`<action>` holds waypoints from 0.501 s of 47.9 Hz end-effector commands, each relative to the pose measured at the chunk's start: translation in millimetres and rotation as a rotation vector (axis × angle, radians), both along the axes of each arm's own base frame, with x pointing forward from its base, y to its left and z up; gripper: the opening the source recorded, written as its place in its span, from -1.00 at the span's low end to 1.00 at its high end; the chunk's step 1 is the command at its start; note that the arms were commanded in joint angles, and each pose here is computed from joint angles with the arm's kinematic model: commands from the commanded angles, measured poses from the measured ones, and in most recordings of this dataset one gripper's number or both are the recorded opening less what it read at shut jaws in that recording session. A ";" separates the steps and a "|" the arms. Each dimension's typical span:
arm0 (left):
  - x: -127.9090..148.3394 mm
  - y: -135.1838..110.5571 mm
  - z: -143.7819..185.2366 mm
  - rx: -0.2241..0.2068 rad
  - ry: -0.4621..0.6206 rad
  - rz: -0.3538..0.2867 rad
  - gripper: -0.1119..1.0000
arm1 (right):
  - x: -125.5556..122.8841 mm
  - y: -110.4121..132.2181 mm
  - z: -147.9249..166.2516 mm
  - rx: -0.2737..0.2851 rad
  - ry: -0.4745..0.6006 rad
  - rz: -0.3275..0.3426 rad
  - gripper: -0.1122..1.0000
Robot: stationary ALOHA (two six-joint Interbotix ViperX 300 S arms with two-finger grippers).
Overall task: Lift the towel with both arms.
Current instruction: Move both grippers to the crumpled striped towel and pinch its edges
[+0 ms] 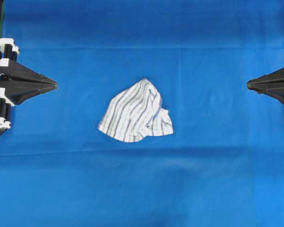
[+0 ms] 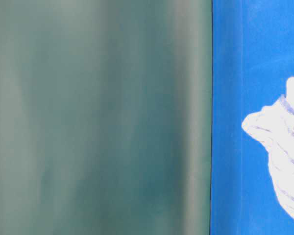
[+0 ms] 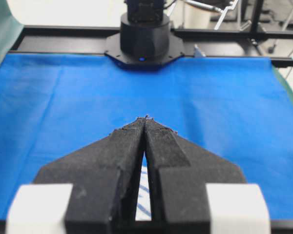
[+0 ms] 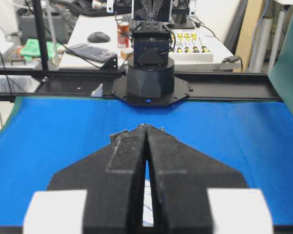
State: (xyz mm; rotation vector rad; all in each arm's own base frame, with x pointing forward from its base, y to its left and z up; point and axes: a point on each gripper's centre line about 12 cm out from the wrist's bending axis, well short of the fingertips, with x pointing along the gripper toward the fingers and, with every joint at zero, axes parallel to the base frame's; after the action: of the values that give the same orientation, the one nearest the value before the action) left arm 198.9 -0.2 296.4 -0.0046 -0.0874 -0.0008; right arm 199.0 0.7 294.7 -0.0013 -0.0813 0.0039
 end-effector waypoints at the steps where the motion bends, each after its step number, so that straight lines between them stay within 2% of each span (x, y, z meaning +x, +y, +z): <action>1: 3.4 -4.4 5.9 -0.020 -0.006 -0.021 -0.80 | 2.4 1.6 5.6 0.000 -0.012 0.008 -0.80; 7: 5.7 -7.3 4.7 -0.010 0.016 -0.035 -0.80 | 10.3 5.5 8.1 -0.001 0.038 0.026 -0.80; 13: 9.9 -7.5 0.8 -0.020 0.039 -0.035 -0.80 | 22.6 11.3 7.2 0.002 0.106 0.050 -0.80; 24: 29.1 -14.2 -14.5 -0.020 0.123 -0.060 -0.80 | 52.9 16.3 -10.2 0.006 0.224 0.063 -0.80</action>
State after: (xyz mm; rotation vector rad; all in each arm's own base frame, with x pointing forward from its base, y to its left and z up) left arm 219.4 -11.2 276.8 -0.0243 0.0390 -0.0484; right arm 239.7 15.5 281.4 0.0004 0.1320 0.0645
